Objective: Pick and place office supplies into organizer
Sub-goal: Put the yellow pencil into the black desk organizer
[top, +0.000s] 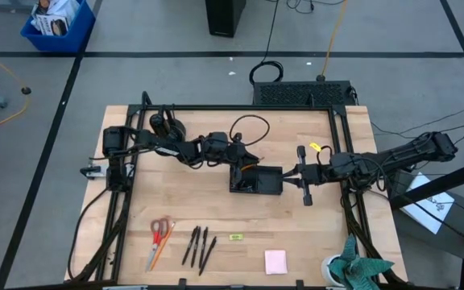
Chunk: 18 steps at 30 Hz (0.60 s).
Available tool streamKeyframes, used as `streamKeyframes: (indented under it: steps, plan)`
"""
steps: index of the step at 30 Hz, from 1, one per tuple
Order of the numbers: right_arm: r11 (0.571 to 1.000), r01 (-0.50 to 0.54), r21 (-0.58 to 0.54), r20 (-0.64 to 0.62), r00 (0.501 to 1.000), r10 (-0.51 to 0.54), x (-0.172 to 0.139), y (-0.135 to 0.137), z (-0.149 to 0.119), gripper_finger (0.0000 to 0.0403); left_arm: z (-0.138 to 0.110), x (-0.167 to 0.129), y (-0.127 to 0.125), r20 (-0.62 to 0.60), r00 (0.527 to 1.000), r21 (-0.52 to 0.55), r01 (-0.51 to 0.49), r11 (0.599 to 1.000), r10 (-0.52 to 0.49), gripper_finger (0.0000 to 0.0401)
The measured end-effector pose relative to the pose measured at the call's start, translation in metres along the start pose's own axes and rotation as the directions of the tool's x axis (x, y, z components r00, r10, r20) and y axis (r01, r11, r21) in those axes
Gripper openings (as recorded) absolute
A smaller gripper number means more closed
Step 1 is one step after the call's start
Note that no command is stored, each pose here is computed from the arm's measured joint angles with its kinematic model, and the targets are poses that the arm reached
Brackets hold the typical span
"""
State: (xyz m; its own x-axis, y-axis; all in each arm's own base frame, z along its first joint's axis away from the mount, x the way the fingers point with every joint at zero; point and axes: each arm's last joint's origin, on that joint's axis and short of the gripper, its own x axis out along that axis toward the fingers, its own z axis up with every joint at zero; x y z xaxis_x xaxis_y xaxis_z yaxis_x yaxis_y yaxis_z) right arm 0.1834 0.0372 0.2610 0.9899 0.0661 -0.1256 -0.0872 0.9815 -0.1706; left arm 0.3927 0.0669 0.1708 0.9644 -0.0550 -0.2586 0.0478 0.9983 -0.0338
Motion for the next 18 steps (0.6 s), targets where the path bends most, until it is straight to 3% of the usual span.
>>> streamKeyframes:
  steps: [7, 12, 15, 18]
  plan:
    - [1.000, 0.001, 0.006, 0.000, 1.000, -0.001, 0.000, 0.000, 0.000, 0.0000, 0.000, 0.000, 0.001, 0.003, 1.000, -0.039, -0.003, 0.999, 0.003, 0.0124]
    - [1.000, 0.002, 0.006, 0.000, 1.000, -0.002, 0.000, 0.000, 0.000, 0.0000, 0.004, -0.003, 0.000, -0.003, 1.000, -0.031, -0.001, 1.000, 0.001, 0.0163]
    - [1.000, 0.002, 0.006, 0.000, 1.000, -0.002, 0.000, 0.000, 0.000, 0.0000, 0.023, -0.015, -0.007, -0.013, 1.000, -0.002, -0.015, 1.000, 0.015, 0.0174]
    - [1.000, 0.003, 0.006, 0.000, 1.000, -0.003, 0.000, 0.000, 0.000, 0.0000, 0.056, -0.036, -0.025, -0.084, 0.991, 0.010, -0.100, 0.995, 0.100, 0.0176]
